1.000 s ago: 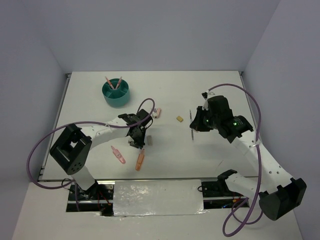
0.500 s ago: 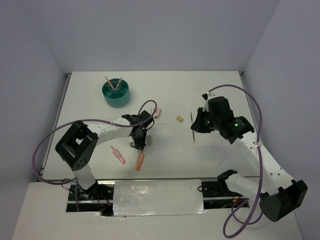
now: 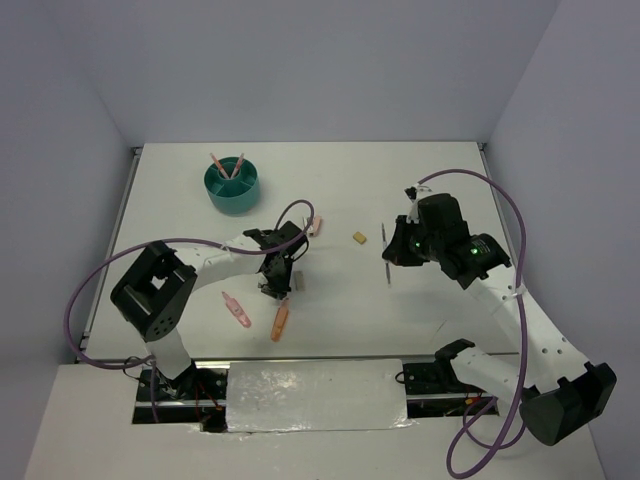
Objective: Sort the stationery into containers
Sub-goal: Close the pen.
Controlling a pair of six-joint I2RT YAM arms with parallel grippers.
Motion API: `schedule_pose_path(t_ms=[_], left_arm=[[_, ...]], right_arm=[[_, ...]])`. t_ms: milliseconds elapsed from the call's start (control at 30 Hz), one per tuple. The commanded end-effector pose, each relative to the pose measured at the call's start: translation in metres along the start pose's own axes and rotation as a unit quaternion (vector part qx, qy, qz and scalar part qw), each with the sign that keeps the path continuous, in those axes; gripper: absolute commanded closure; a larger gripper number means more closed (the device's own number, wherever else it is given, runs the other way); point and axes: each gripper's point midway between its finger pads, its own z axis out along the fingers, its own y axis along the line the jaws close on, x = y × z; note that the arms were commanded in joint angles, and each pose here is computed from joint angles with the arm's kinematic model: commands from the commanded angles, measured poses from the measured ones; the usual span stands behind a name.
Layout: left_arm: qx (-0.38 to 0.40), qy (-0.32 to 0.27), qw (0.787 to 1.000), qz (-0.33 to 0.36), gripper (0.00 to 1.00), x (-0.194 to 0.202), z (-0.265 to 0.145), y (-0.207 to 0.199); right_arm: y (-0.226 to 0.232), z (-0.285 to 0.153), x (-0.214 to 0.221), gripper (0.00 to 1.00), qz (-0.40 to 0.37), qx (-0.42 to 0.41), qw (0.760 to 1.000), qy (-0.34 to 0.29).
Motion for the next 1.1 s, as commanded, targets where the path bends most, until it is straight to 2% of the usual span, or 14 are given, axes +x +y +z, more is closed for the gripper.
schedule_pose_path(t_ms=[0, 167, 267, 367, 467, 567, 633, 667, 733, 800, 833, 900, 1000, 1067], left_arm=[[-0.021, 0.010, 1.000, -0.006, 0.72, 0.010, 0.002, 0.008], [-0.026, 0.011, 1.000, -0.014, 0.81, 0.014, -0.001, 0.012], [-0.025, 0.007, 0.999, -0.018, 0.92, 0.013, -0.007, 0.013], [-0.003, -0.023, 0.999, -0.027, 1.00, -0.006, -0.033, 0.002], [0.032, -0.101, 0.994, -0.034, 1.00, -0.048, -0.086, -0.013], [0.098, -0.214, 0.970, -0.055, 1.00, -0.106, -0.155, -0.030], [0.171, -0.281, 0.942, -0.066, 1.00, -0.133, -0.205, -0.043], [0.249, -0.325, 0.910, -0.072, 1.00, -0.155, -0.239, -0.059], [0.348, -0.378, 0.855, -0.067, 1.00, -0.161, -0.289, -0.068], [0.475, -0.429, 0.767, -0.049, 1.00, -0.161, -0.353, -0.080], [0.512, -0.429, 0.742, -0.057, 1.00, -0.159, -0.371, -0.080], [0.565, -0.431, 0.703, -0.023, 1.00, -0.149, -0.397, -0.089], [0.611, -0.417, 0.673, 0.009, 1.00, -0.138, -0.415, -0.098], [0.625, -0.404, 0.668, 0.013, 1.00, -0.136, -0.415, -0.101]], right_arm=[[0.012, -0.016, -0.014, 1.00, -0.010, -0.020, 0.999, -0.027], [0.016, -0.018, -0.016, 1.00, -0.007, -0.028, 0.999, -0.031], [0.022, -0.020, -0.018, 1.00, -0.007, -0.044, 0.998, -0.033], [0.040, -0.026, -0.022, 1.00, -0.019, -0.096, 0.994, -0.046], [0.053, -0.028, -0.023, 1.00, -0.015, -0.126, 0.990, -0.055], [0.078, -0.022, -0.009, 1.00, -0.010, -0.185, 0.982, -0.037], [0.099, -0.025, -0.008, 1.00, -0.016, -0.236, 0.970, -0.056], [0.115, -0.031, -0.004, 1.00, -0.011, -0.267, 0.962, -0.053], [0.128, -0.036, -0.012, 1.00, -0.007, -0.286, 0.955, -0.075], [0.139, -0.041, -0.015, 1.00, -0.006, -0.297, 0.952, -0.079], [0.143, -0.043, -0.017, 1.00, -0.007, -0.306, 0.949, -0.080], [0.156, -0.054, -0.022, 1.00, -0.010, -0.337, 0.937, -0.089], [0.162, -0.061, -0.034, 1.00, -0.011, -0.339, 0.935, -0.102], [0.166, -0.066, -0.042, 1.00, -0.017, -0.339, 0.934, -0.111]])
